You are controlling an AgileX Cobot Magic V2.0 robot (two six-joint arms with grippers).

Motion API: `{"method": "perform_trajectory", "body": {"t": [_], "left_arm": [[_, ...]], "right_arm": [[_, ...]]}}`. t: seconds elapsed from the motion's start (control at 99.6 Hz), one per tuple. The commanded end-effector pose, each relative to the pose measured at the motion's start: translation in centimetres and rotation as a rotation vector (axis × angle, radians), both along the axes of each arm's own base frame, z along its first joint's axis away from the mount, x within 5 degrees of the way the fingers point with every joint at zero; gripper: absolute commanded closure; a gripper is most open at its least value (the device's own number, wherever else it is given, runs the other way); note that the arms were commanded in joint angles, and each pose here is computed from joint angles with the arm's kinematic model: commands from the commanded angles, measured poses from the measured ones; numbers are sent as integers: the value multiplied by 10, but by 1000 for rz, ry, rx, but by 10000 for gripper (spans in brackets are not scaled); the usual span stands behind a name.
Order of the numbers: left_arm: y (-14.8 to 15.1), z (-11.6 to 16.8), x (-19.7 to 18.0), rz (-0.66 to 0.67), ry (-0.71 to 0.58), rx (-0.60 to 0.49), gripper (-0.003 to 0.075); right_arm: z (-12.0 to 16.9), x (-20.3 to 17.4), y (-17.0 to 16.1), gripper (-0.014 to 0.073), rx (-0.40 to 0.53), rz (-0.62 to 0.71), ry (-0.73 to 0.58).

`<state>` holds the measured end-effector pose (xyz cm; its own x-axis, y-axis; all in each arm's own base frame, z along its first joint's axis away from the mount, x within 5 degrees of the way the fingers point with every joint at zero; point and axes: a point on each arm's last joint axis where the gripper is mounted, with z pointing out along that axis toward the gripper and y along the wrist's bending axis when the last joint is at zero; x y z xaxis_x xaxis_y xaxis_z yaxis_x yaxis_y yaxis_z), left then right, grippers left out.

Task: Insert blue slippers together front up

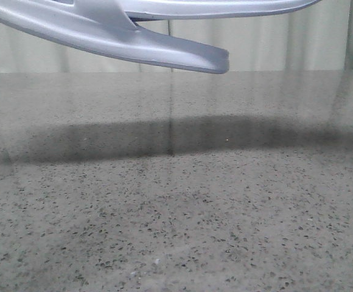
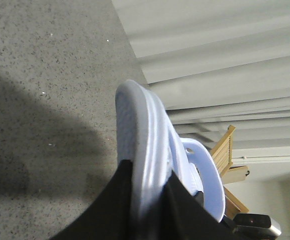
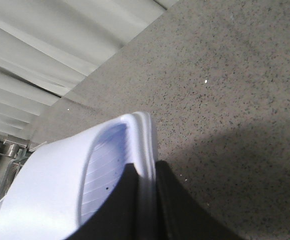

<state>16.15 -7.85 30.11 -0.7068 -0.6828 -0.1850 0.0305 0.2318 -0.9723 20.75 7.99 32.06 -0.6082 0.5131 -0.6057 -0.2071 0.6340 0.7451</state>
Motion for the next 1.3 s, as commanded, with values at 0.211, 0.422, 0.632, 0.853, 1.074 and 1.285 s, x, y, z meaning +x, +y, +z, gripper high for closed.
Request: {"method": "perform_trajectory", "body": {"t": [0.211, 0.422, 0.632, 0.853, 1.074, 1.285], "left_arm": [[-11, 24, -10, -158, -69, -165, 704], [-14, 26, -14, -213, -81, -182, 704], [-16, 28, -17, -258, -94, -193, 704], [-18, 30, -22, -313, -109, -208, 704], [-20, 32, -26, -371, -139, -214, 704], [-19, 31, -23, -333, -143, -193, 704]], "right_arm": [[-2, -3, -3, 702, 34, 16, 10], [-6, -3, -13, 702, 63, 25, 0], [-2, -3, -17, 702, 82, 34, -37], [-5, 1, -11, 702, 122, 98, -36], [-10, 9, -1, 702, 207, 240, -71], [-14, 14, 0, 702, 195, 250, -79]]}}
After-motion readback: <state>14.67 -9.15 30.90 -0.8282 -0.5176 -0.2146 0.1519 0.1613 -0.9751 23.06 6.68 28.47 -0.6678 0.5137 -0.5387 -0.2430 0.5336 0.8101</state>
